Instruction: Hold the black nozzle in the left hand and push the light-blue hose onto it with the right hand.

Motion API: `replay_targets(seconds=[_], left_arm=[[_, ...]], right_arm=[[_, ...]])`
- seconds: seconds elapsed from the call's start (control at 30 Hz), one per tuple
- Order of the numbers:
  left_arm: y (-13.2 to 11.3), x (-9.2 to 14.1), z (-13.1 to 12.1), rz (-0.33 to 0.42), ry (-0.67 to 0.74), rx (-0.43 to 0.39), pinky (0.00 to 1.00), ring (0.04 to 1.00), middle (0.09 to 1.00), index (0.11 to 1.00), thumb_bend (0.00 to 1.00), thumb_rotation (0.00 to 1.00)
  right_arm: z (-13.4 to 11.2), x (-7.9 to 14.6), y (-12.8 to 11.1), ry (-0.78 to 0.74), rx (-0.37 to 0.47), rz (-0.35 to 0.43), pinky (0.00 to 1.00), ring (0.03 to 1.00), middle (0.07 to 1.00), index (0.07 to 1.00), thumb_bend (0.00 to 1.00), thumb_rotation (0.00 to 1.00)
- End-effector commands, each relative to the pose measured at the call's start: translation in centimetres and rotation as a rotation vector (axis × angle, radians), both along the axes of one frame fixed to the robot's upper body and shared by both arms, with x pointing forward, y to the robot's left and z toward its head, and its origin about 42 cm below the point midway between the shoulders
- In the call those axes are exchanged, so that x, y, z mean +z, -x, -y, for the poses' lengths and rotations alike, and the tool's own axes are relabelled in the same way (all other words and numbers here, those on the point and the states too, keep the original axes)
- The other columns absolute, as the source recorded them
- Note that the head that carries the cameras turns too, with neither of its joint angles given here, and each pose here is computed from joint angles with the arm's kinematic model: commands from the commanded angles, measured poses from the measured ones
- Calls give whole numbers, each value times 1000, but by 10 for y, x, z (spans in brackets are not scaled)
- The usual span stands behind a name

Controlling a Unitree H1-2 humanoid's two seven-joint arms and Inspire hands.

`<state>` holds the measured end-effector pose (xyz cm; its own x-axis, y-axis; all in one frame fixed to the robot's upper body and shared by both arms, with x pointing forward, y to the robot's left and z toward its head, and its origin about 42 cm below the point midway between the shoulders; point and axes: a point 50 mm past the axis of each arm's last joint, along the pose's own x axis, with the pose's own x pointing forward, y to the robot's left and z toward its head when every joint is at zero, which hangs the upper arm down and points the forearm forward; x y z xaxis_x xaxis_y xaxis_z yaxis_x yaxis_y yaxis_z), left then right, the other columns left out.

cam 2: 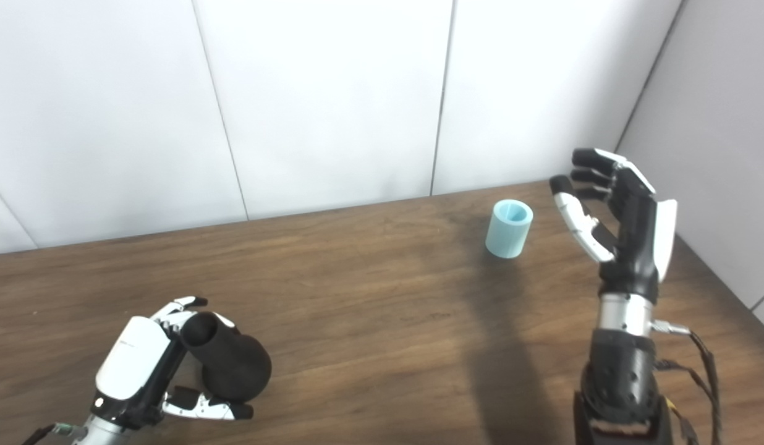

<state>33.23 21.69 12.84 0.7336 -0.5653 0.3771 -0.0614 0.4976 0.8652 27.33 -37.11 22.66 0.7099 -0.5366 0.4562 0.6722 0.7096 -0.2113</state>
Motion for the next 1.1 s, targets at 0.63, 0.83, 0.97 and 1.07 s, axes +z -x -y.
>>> replay_targets(seconds=[0.63,0.83,0.97,1.07], left_arm=[[23,-28,-18,-94,24,-16,791,460,468,499,523,0],[24,-28,-19,-97,21,-18,788,463,472,495,523,0],[25,-28,-20,-99,25,-16,789,462,469,497,523,0],[25,-28,-21,-101,22,-15,789,461,470,496,523,0]], right_arm=[[25,-30,-56,-36,118,-179,837,902,926,960,948,428],[37,-60,-72,-49,98,-235,801,879,917,926,998,421],[40,-75,-81,-65,108,-228,775,858,901,909,1000,427],[38,-81,-87,-77,117,-218,770,860,903,920,1000,423]])
